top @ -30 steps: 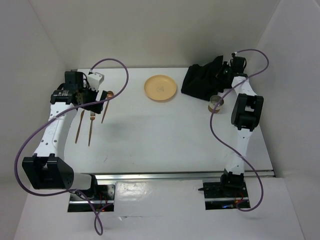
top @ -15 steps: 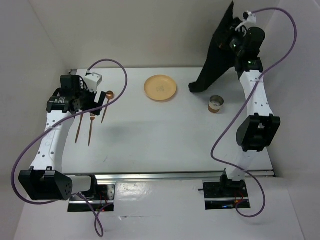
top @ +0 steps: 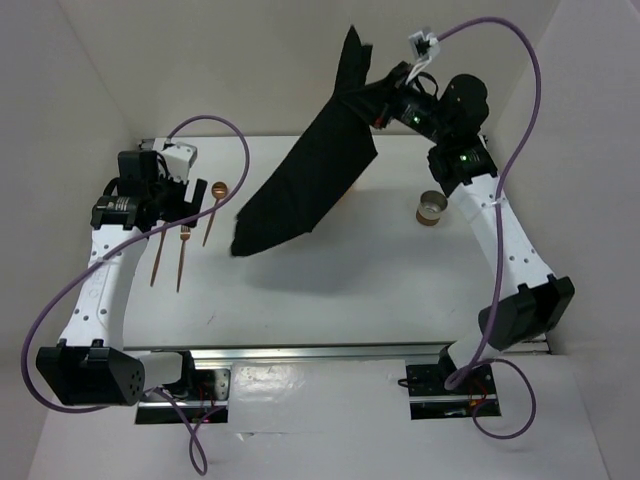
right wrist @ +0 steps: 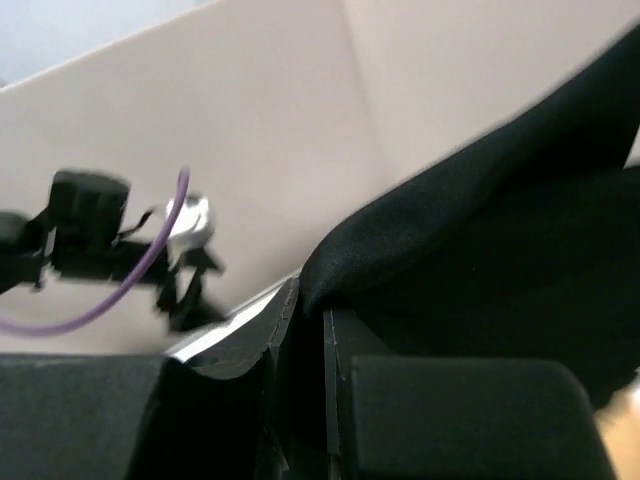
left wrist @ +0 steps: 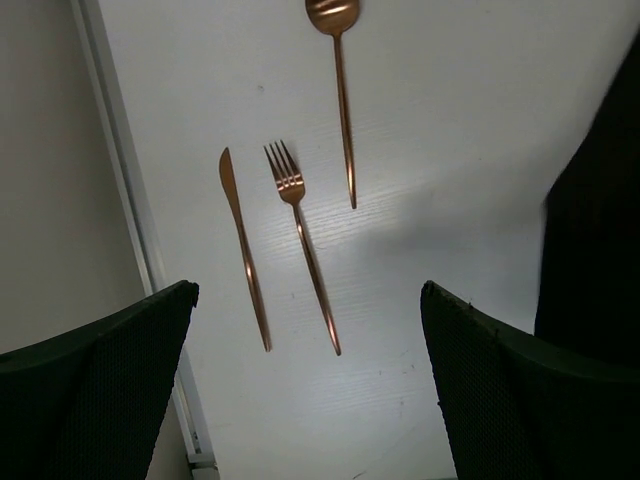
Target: Set the dinner table for one person
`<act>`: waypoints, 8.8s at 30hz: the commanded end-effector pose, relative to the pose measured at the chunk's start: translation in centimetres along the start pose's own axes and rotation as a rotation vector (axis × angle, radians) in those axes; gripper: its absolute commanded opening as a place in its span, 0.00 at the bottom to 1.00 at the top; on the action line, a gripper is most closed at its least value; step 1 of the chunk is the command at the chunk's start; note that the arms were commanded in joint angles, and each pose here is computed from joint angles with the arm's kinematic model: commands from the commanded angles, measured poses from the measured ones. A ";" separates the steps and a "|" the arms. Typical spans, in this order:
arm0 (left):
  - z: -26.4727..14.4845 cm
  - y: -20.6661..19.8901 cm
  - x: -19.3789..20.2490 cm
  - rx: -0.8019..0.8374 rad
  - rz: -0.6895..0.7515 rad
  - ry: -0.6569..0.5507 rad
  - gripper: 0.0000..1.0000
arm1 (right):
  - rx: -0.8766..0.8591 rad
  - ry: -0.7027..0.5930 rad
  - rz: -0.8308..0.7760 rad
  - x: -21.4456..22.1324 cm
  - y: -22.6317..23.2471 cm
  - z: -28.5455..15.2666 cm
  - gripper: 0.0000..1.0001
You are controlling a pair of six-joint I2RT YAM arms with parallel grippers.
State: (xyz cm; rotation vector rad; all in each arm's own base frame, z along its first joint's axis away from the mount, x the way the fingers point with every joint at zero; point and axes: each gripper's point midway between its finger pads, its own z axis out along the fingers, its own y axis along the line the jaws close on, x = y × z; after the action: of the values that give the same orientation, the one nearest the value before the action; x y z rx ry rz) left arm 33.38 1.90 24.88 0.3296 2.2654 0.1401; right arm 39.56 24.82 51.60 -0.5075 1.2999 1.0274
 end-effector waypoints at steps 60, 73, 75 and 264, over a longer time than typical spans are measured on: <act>8.5 -17.8 9.2 0.250 0.722 0.261 0.99 | 1.384 0.924 0.916 42.6 -3.1 -35.3 0.94; 8.1 -19.8 22.8 0.284 0.844 0.606 0.94 | 1.406 0.973 0.998 44.9 -1.3 -37.1 0.93; 7.8 -19.6 23.5 0.301 0.858 0.628 0.94 | 1.390 0.963 1.021 44.9 -0.9 -36.9 0.93; 4.4 -0.8 3.1 -0.078 -0.072 0.164 1.00 | 1.296 0.717 0.285 24.7 -22.6 -21.8 0.00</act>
State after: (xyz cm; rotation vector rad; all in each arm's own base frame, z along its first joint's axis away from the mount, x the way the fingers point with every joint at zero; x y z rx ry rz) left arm 34.15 1.87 18.24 0.2028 2.4541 0.2221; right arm 45.06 0.66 11.93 0.4980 2.4895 -0.0670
